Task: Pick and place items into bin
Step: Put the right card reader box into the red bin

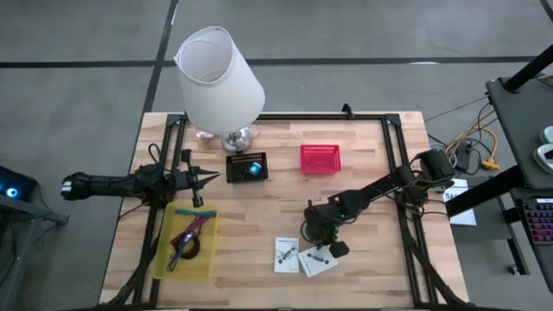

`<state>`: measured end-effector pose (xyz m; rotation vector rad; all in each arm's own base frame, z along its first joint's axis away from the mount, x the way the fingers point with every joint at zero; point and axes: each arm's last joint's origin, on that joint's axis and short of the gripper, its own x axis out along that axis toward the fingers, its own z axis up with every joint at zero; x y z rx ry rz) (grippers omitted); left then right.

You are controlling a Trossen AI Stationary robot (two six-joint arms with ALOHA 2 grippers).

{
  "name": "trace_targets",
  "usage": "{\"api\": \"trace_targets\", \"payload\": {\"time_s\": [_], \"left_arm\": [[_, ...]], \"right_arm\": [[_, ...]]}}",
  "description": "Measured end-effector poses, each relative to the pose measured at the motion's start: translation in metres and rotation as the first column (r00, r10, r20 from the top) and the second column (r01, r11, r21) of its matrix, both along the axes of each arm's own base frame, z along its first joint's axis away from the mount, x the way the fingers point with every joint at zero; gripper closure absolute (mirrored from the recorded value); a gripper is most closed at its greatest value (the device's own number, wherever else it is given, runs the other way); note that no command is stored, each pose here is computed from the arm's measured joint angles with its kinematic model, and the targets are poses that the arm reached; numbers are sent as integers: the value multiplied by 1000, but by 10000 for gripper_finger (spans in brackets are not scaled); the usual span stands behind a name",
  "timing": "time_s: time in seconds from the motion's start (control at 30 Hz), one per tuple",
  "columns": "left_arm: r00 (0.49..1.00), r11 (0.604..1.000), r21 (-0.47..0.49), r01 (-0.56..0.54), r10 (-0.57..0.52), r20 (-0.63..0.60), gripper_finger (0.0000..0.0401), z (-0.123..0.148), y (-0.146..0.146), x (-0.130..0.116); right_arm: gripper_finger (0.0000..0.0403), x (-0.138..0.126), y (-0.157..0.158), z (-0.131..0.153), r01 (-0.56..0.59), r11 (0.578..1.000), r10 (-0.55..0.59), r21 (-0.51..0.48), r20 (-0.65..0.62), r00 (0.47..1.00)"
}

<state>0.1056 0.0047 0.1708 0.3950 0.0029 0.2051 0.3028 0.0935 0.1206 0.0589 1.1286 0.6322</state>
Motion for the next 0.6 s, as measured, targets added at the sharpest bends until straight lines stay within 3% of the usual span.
{"api": "trace_targets", "payload": {"time_s": [0.3, 0.6], "left_arm": [[1000, 1000, 0, 0, 0, -1, 393, 0, 0, 0], [1000, 1000, 0, -1, 1, -2, 393, 0, 0, 0]], "right_arm": [[394, 5, 0, 14, -40, 998, 38, -52, -28, 999], [394, 11, -9, 38, -11, 959, -6, -284, -61, 998]]}}
